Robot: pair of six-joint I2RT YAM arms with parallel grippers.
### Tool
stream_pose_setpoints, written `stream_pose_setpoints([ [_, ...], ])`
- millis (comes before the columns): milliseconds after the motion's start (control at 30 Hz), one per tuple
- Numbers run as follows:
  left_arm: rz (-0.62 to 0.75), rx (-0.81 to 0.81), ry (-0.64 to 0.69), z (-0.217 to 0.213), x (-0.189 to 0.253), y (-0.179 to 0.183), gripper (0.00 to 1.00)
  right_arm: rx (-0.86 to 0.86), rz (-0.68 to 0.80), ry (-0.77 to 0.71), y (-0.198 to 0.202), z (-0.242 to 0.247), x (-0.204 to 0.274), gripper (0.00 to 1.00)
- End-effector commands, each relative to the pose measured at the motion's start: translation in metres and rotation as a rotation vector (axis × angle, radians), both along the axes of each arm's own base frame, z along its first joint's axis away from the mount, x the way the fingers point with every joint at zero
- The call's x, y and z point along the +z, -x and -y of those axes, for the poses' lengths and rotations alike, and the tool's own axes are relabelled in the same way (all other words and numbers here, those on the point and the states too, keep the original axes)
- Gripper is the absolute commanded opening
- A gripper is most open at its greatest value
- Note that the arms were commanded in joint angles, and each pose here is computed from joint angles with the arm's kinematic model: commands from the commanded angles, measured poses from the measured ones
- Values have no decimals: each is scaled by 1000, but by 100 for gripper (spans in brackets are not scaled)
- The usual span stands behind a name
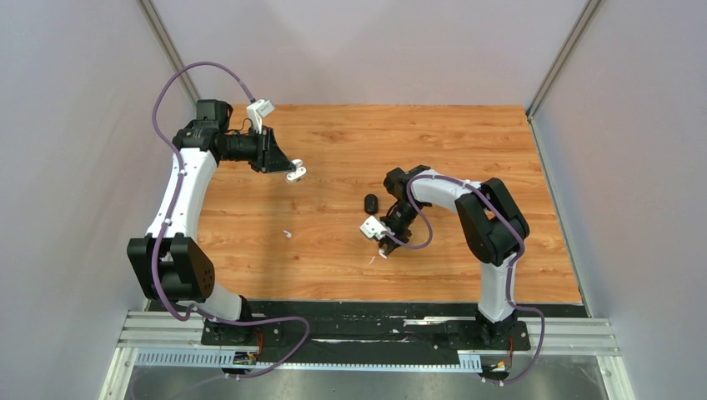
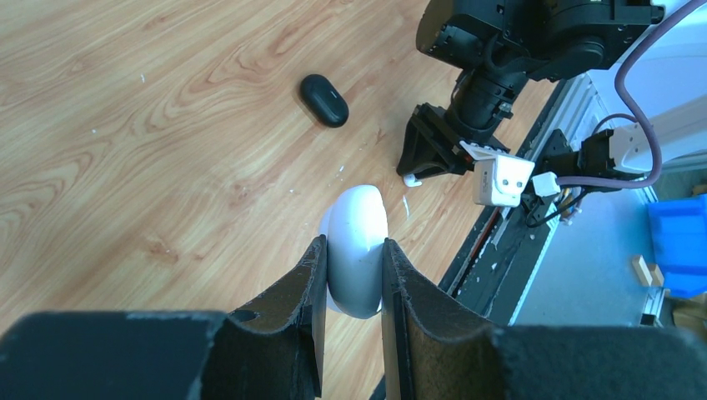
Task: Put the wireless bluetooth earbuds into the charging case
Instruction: Pick up the earbud from the center of the board.
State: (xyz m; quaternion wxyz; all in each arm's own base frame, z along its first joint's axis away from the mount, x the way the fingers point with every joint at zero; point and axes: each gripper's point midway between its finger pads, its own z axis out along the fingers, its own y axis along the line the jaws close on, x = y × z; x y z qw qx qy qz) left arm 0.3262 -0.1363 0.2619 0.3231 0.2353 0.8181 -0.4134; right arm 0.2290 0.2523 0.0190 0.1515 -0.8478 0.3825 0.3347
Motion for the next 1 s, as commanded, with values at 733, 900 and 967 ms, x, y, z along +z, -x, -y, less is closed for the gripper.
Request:
stream_pose_setpoints([
  [733, 29, 22, -7, -1, 2, -4, 0, 15, 5, 8, 0, -5, 4, 9],
  [900, -29, 94, -7, 6, -12, -16, 0, -183, 98, -64, -29, -15, 49, 0],
  [967, -62, 90, 4, 22, -19, -16, 0, -283, 168, -115, -45, -19, 74, 0],
])
